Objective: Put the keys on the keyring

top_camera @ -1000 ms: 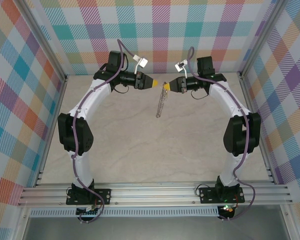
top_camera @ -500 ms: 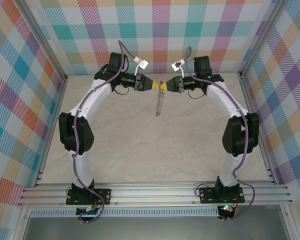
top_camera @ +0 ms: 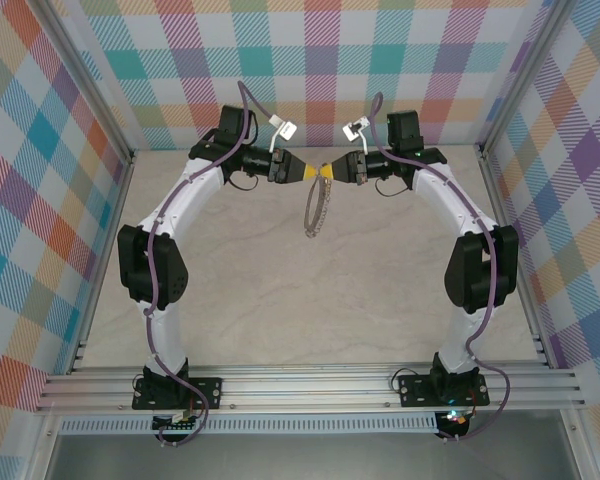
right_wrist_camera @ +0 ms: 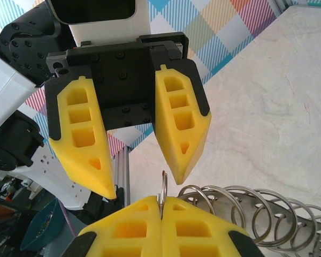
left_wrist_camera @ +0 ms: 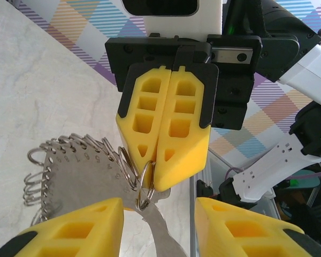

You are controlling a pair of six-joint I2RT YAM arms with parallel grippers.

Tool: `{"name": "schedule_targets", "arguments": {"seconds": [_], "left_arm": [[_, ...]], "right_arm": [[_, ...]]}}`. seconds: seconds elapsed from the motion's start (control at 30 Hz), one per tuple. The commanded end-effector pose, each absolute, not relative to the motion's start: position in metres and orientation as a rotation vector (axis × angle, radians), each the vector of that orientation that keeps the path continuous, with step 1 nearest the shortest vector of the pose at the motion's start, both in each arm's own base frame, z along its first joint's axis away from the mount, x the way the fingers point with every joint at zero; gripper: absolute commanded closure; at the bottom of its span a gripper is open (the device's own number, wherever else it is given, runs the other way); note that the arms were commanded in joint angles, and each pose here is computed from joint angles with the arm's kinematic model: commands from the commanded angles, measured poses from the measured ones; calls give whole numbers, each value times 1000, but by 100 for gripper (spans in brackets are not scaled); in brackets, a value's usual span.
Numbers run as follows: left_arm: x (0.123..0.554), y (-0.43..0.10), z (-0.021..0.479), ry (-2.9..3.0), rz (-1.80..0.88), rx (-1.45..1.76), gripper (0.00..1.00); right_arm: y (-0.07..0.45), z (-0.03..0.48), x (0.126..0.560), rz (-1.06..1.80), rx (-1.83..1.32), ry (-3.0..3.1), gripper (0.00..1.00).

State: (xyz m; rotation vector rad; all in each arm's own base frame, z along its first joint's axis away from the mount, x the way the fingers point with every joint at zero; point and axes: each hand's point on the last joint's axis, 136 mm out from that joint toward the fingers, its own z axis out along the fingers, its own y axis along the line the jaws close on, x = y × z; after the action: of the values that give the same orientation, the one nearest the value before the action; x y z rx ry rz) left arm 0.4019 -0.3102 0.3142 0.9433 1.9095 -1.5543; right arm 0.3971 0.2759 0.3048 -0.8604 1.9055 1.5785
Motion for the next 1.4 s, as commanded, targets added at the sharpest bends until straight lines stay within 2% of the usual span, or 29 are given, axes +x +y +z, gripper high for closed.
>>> {"name": "schedule_targets", "arguments": {"seconds": [0.0,0.17,0.4,0.73,0.9,1.03,1.2,1.37], "left_arm": [[392,-316,323,1874,-1586,990,61],[389,-319,324,1868,-1590,1000,62],[386,-320,326,1857,-1594,1014,71],[385,-323,329,1839,-1588,1026,66],[386,-323,329,1839,-1587,1026,69],[386,-324,329,1833,-1583,1029,78],[389,-324,331,1828,-1568,1025,99],[395,-326,331,1829,-1541,997,100]], "right_arm": [[281,325,391,1604,-931,1812,100],[282,325,390,1608,-934,1811,100],[282,324,390,1609,-935,1814,100],[282,321,387,1616,-936,1821,100],[283,321,387,1614,-937,1823,100],[283,320,387,1615,-938,1826,100],[283,318,386,1614,-935,1834,100],[283,325,386,1598,-927,1824,100]]}}
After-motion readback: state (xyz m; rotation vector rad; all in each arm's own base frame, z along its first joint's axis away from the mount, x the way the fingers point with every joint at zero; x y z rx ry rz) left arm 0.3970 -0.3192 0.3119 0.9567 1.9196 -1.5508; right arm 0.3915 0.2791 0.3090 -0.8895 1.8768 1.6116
